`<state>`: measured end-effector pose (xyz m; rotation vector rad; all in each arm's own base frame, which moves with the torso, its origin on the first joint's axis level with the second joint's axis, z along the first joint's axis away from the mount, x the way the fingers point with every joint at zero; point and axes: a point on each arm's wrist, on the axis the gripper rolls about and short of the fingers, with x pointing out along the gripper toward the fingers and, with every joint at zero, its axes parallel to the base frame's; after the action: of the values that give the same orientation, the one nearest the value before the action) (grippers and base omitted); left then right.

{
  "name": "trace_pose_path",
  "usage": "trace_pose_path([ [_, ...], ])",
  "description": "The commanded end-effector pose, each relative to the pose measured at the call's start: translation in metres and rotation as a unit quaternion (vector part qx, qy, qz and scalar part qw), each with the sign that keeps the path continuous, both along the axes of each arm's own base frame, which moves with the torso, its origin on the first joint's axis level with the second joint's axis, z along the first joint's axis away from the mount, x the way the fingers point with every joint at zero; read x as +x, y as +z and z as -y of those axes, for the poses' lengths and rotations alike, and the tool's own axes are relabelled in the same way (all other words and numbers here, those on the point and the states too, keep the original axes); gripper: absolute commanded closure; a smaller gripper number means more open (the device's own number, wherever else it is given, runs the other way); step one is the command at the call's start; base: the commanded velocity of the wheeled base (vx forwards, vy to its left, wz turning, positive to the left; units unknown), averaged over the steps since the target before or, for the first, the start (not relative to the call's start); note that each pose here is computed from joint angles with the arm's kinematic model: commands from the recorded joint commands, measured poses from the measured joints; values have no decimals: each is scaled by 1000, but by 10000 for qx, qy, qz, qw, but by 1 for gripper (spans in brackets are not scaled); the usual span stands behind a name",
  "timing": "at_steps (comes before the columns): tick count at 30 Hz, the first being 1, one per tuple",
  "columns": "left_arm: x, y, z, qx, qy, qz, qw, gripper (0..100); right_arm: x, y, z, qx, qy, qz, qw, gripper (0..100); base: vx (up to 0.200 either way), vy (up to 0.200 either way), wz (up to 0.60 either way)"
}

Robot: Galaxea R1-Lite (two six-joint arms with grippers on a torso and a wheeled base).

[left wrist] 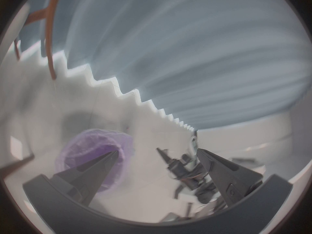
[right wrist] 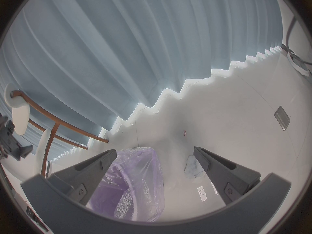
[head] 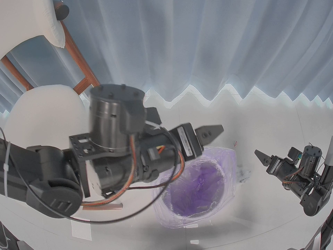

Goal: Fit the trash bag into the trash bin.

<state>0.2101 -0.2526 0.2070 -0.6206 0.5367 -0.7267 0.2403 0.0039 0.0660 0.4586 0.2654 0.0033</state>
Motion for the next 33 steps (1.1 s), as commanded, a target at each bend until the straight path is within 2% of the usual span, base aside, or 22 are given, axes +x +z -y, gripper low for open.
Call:
trace_pose_path([
  [1,-6,33,-45,-1391,88,-351,9896,0,0,0,0,-2,-31,27,10000,0,0,0,0],
  [2,-6,33,-45,-1391,88,-351,9896,0,0,0,0,-2,-31,27,10000,0,0,0,0],
  [4,-8,26,-48,-1750,-80,-436,9836,0,-4,-1,1,-13,-68,-34,10000,0,0,0,0],
  [7,-13,20,-47,-1594,-501,-538,9845,0,-10,-3,1,-18,-91,-126,9999,0,0,0,0],
  [8,-15,15,-46,-1396,-582,-479,9873,0,-12,-3,1,-19,-91,-149,9998,0,0,0,0],
  [10,-19,2,-44,-741,-806,-45,9940,0,-18,-3,1,-12,-93,-203,9998,0,0,0,0],
  [11,-20,-7,-45,-312,-936,280,9947,0,-20,-3,1,-5,-95,-219,9997,0,0,0,0],
  [12,-21,-12,-45,-89,-1051,474,9933,0,-21,-3,1,-5,-95,-219,9997,0,0,0,0],
  [13,-20,-23,-45,425,-1356,841,9863,0,-23,-3,1,-6,-95,-242,9997,0,0,0,0],
  [15,-19,-42,-44,1224,-1725,1256,9693,0,-26,-3,1,-6,-87,-272,9996,0,0,0,0],
  [16,-18,-46,-44,1379,-1773,1322,9654,0,-27,-3,1,-6,-87,-272,9996,0,0,0,0],
  [17,-9,-57,-41,1895,-1864,1509,9521,0,-28,-3,0,-7,-72,-295,9995,0,0,0,0],
  [18,-2,-61,-38,2061,-1859,1582,9476,0,-29,-3,0,-17,-69,-303,9995,0,0,0,0],
  [19,-2,-61,-38,2061,-1859,1582,9476,0,-29,-3,0,-17,-69,-303,9995,0,0,0,0],
  [20,10,-63,-28,2247,-1778,1777,9415,0,-31,-3,0,-18,-69,-326,9994,0,0,0,0],
  [21,25,-64,-15,2363,-1615,1870,9397,0,-32,-3,0,-18,-69,-341,9994,0,0,0,0],
  [23,41,-71,-1,2492,-1405,1871,9398,0,-32,-3,0,-29,-106,-325,9994,0,0,0,0],
  [25,50,-83,9,2801,-1223,1801,9350,0,-32,-2,0,-42,-126,-294,9995,0,0,0,0],
  [28,47,-103,21,3339,-1341,1866,9142,0,-33,1,0,-47,-124,-233,9996,0,0,0,0],
  [32,39,-118,33,3645,-1570,2014,8955,0,-35,6,0,-52,-123,-125,9998,0,0,0,0],
  [33,41,-121,36,3765,-1579,2109,8882,0,-35,7,0,-58,-121,-94,9999,0,0,0,0],
])
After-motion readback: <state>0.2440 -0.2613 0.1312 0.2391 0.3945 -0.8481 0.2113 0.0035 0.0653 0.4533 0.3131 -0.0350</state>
